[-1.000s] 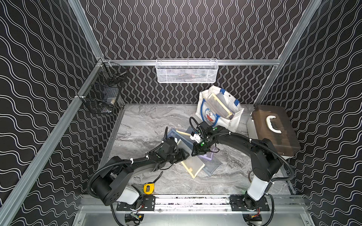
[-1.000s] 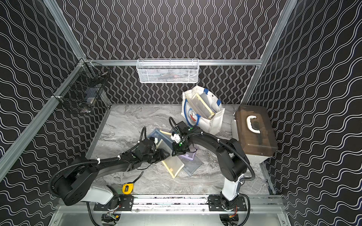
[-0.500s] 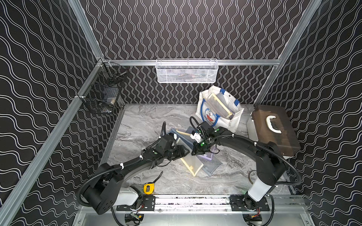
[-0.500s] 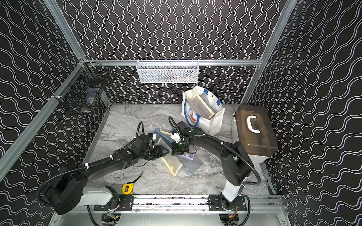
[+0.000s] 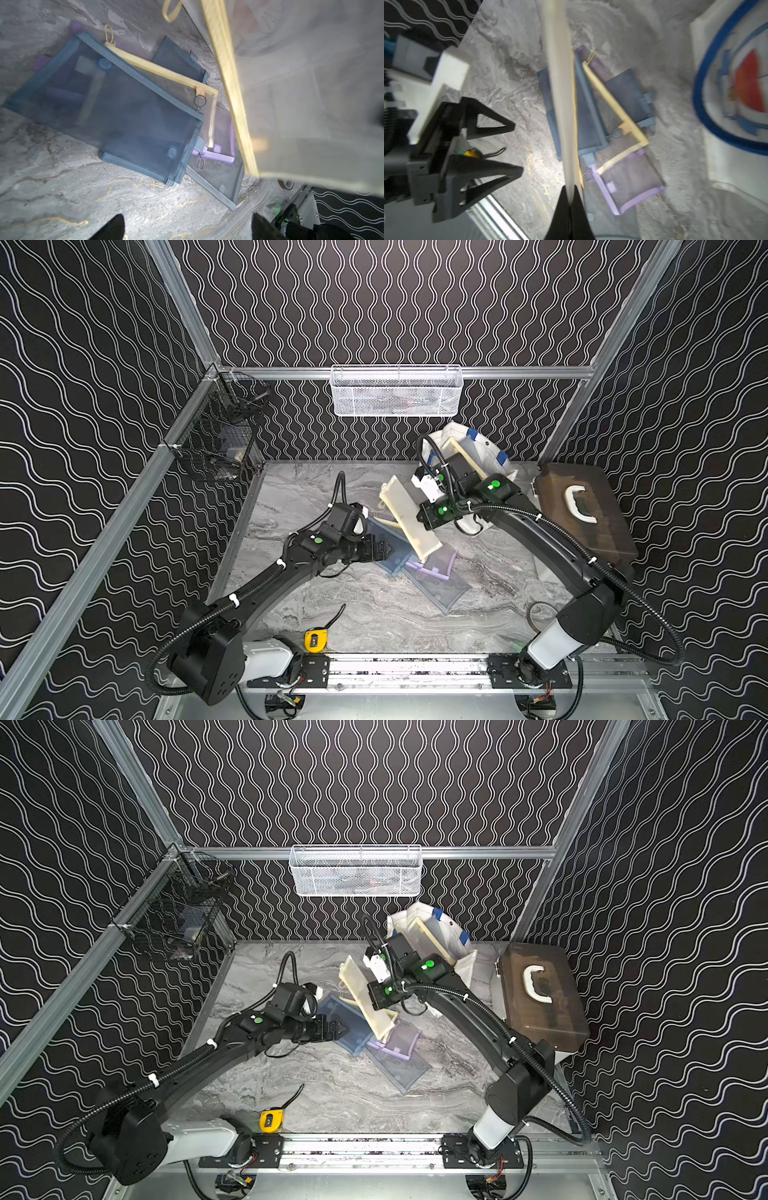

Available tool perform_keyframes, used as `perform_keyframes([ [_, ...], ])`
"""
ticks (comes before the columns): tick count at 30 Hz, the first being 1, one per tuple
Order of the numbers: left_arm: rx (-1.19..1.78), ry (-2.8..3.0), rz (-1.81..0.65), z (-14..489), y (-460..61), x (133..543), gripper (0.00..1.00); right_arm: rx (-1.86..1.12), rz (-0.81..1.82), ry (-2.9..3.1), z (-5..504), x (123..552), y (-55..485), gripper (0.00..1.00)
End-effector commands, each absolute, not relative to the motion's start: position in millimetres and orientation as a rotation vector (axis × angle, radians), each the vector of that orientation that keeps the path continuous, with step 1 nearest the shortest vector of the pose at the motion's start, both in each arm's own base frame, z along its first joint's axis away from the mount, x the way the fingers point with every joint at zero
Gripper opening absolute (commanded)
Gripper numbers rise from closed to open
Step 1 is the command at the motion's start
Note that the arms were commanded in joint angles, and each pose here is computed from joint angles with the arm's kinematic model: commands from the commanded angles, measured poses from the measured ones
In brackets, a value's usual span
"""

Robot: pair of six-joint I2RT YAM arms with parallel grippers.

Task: Put the pencil pouch into the canvas bag
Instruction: Pick up the pencil pouch, then place the pencil pouch in the canvas bag.

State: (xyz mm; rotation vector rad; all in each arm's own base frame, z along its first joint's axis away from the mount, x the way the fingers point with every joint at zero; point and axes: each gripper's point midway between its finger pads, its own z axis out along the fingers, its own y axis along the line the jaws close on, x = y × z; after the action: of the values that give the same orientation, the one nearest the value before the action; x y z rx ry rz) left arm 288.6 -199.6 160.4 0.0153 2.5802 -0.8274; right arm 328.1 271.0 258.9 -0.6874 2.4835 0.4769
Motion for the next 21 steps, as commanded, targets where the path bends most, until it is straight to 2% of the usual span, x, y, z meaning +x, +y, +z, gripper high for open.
perform_keyframes([
  [1,0.117,2.619,-0.802,160,-192,279,0.99,-0.688,0.325,2.457,274,346,246,0.0],
  [12,0.081,2.607,-0.85,158,-191,276,0.99,-0.403,0.158,2.237,365,437,149,0.0],
  [16,0.068,2.603,-0.845,160,-189,274,0.99,-0.356,0.092,2.176,381,461,123,0.0],
  [21,0.054,2.61,-0.83,159,-186,271,0.99,-0.345,0.021,2.145,378,493,102,0.0],
])
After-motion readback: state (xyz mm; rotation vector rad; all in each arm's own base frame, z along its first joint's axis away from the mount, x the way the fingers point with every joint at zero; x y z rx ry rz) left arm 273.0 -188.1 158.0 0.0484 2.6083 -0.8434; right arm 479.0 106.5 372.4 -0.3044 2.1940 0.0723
